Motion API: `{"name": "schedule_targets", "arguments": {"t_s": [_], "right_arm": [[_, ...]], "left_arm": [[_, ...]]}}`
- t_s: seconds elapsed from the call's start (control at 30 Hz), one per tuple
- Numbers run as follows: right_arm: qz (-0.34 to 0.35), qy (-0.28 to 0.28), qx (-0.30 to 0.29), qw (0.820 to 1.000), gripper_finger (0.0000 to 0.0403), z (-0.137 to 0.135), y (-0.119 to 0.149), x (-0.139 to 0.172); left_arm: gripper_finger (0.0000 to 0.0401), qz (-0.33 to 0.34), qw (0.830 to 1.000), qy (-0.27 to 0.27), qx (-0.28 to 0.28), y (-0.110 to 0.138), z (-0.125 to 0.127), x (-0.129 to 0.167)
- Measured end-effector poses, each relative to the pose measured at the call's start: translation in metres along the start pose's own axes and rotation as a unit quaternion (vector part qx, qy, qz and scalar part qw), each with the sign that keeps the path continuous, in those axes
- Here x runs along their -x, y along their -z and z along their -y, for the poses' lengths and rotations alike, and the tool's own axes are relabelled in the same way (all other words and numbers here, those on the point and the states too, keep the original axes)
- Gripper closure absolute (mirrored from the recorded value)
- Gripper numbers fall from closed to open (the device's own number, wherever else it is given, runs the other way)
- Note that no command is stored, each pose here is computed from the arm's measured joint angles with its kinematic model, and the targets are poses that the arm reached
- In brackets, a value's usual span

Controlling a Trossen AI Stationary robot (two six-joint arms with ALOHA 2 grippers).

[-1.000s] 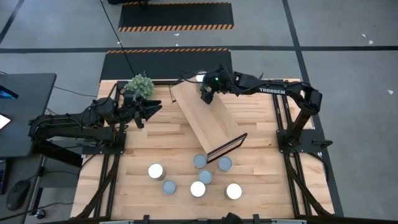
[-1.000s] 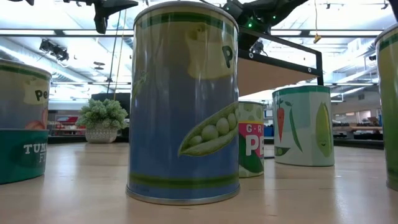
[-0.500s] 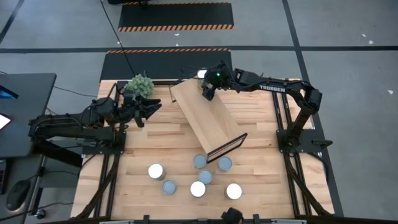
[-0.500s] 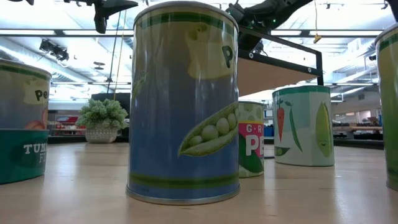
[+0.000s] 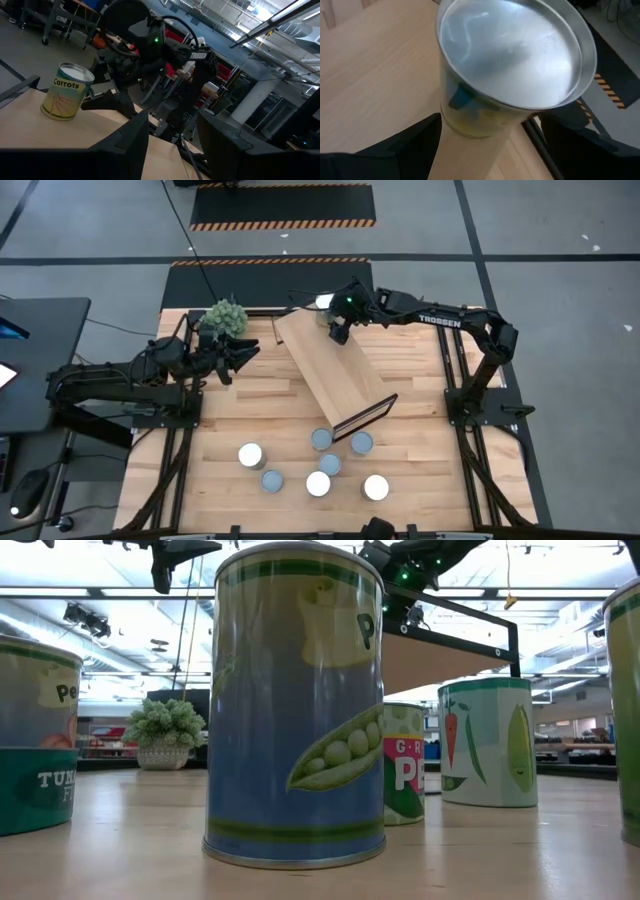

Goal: Pick and place cans onto a shelf
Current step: Put the blue-yellow can on the shelf, then put the yellow-green can on the shelf

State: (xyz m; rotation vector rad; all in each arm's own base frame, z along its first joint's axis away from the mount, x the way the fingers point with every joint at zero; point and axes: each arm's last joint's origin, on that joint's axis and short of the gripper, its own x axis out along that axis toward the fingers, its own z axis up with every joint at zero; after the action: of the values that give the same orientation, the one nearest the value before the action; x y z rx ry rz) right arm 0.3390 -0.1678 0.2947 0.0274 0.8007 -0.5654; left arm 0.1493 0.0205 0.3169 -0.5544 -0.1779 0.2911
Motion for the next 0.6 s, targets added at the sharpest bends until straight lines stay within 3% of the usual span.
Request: {"name": "schedule_targets", "arguments": {"t_s": [0.6], "right_arm": [[-0.065, -0.008, -0.019, 0.998, 0.0053, 0.003, 0.012, 0.026]], "left_arm": [[0.0227, -0.001, 1.000, 0.000, -0.021, 0.000, 0.000, 0.000]]}}
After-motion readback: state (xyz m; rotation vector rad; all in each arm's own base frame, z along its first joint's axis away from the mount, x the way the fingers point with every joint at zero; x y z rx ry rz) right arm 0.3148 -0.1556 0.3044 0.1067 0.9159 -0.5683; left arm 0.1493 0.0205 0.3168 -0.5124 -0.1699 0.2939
